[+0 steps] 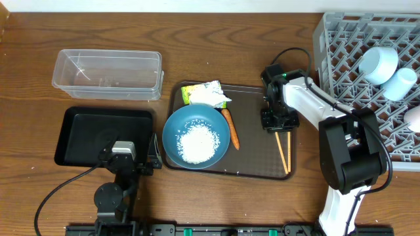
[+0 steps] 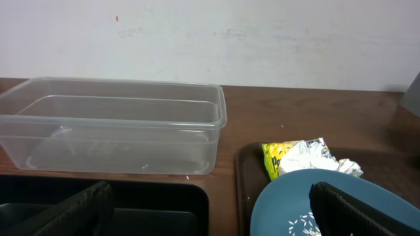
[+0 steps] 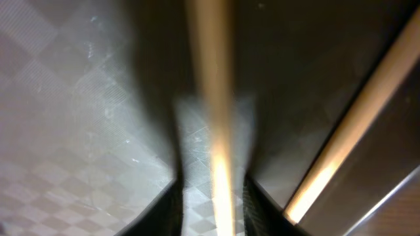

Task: Sort waste into correct bins and load items into the dishwasher rack
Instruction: 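Move the right gripper to the brown tray and grasp the chopsticks, then carry the chopsticks right and drop them into the dish rack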

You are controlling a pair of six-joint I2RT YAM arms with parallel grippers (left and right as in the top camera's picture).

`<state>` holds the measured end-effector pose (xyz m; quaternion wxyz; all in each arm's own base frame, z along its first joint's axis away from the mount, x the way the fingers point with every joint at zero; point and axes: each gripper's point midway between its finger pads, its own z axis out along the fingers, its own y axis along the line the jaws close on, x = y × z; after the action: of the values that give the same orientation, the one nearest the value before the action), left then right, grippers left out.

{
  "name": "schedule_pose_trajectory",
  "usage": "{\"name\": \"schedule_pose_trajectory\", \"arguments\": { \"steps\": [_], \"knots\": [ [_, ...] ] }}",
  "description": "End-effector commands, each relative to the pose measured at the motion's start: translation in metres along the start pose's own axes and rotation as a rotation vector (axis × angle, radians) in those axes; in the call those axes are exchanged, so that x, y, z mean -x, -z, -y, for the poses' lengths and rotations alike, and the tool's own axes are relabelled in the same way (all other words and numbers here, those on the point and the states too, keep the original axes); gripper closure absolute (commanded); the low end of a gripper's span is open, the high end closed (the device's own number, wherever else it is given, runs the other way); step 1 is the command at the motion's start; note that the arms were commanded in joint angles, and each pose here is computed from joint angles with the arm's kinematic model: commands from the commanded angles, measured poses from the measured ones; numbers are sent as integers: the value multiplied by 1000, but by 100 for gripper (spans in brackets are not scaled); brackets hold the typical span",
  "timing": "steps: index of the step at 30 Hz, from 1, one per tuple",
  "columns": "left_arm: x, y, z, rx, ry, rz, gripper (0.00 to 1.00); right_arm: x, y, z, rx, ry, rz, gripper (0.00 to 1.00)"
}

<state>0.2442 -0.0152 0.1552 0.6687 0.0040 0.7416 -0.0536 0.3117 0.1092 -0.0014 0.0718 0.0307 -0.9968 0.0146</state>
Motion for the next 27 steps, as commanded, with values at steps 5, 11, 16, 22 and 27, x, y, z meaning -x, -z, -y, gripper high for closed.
{"name": "schedule_pose_trajectory", "arguments": {
  "steps": [5, 11, 16, 22, 27],
  "knots": [
    [-15, -1, 2, -14, 0, -42, 2, 0, 0, 1, -11, 4, 0, 99],
    [-15, -1, 2, -14, 0, -42, 2, 16, 26, 5, 1, -5, 31, 99],
    [-15, -1, 2, -14, 0, -42, 2, 43, 77, 14, 23, 1, 112, 99],
    [-15, -1, 2, -14, 0, -42, 2, 93, 158, 51, 66, -14, 336, 99],
    [-15, -1, 2, -14, 0, -42, 2, 124, 216, 87, 217, 25, 538, 99]
  ]
}}
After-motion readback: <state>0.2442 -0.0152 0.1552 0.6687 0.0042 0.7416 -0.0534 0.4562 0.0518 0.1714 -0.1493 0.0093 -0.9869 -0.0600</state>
